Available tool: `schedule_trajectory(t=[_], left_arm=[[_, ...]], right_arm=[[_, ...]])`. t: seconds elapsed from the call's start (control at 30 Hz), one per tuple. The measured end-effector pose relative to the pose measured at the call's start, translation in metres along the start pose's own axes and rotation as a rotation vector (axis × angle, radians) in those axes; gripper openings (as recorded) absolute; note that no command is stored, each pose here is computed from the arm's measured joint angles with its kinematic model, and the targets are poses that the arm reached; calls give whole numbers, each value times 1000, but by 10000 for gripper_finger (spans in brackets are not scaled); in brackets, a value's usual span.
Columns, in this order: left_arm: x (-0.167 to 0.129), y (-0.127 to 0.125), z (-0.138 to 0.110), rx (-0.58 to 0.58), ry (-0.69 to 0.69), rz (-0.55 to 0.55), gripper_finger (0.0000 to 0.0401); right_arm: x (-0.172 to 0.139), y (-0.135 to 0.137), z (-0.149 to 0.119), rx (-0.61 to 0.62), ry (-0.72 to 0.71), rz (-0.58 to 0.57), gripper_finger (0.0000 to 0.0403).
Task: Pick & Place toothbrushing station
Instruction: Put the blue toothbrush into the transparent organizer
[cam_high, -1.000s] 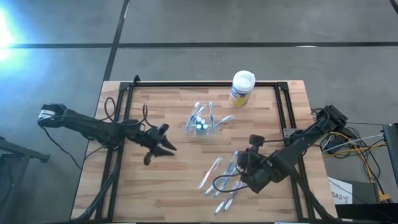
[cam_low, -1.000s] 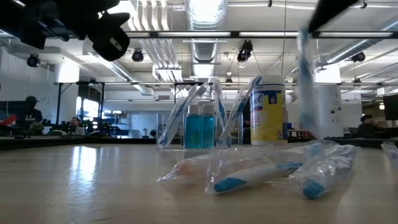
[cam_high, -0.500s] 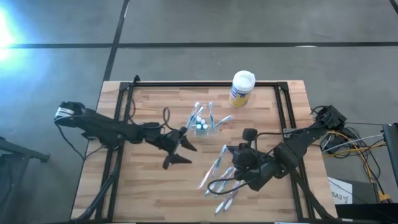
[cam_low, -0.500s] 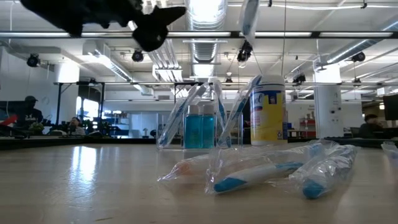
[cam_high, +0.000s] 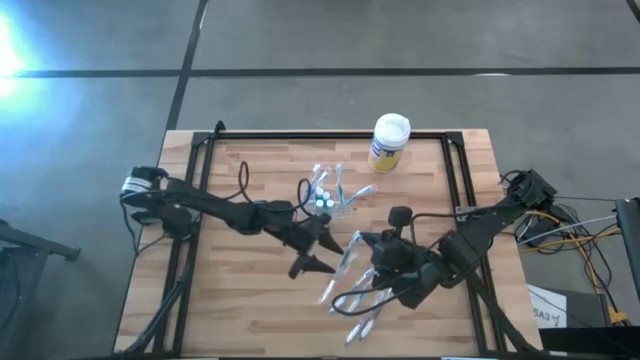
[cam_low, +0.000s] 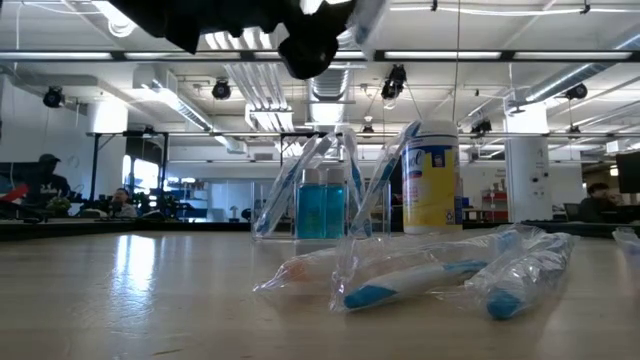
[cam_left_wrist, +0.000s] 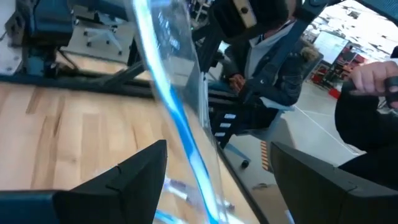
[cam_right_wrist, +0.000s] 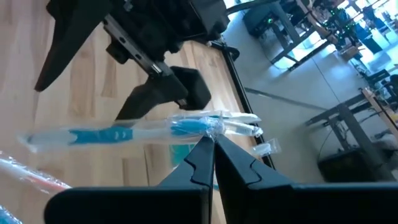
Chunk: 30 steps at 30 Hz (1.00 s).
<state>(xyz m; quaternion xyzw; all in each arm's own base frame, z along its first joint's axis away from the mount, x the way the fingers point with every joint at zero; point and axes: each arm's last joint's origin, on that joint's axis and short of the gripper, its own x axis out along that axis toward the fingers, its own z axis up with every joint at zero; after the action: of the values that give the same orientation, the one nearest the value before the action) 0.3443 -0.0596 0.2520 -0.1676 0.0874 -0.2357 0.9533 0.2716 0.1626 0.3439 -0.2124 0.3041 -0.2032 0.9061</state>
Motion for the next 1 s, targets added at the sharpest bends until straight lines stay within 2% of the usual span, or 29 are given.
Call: schedule_trajectory(t=[0.3,0.53,1.0], left_arm=[[7,1,12,68,-45,50,287],[13,9,15,55,-91,183,287],[13,11,10,70,-46,173,274]], right_arm=[[6,8,-1,-40,6,-25,8],[10,14,2,-70,-18,-50,8],[10,15,4,-56,-25,-43,8]])
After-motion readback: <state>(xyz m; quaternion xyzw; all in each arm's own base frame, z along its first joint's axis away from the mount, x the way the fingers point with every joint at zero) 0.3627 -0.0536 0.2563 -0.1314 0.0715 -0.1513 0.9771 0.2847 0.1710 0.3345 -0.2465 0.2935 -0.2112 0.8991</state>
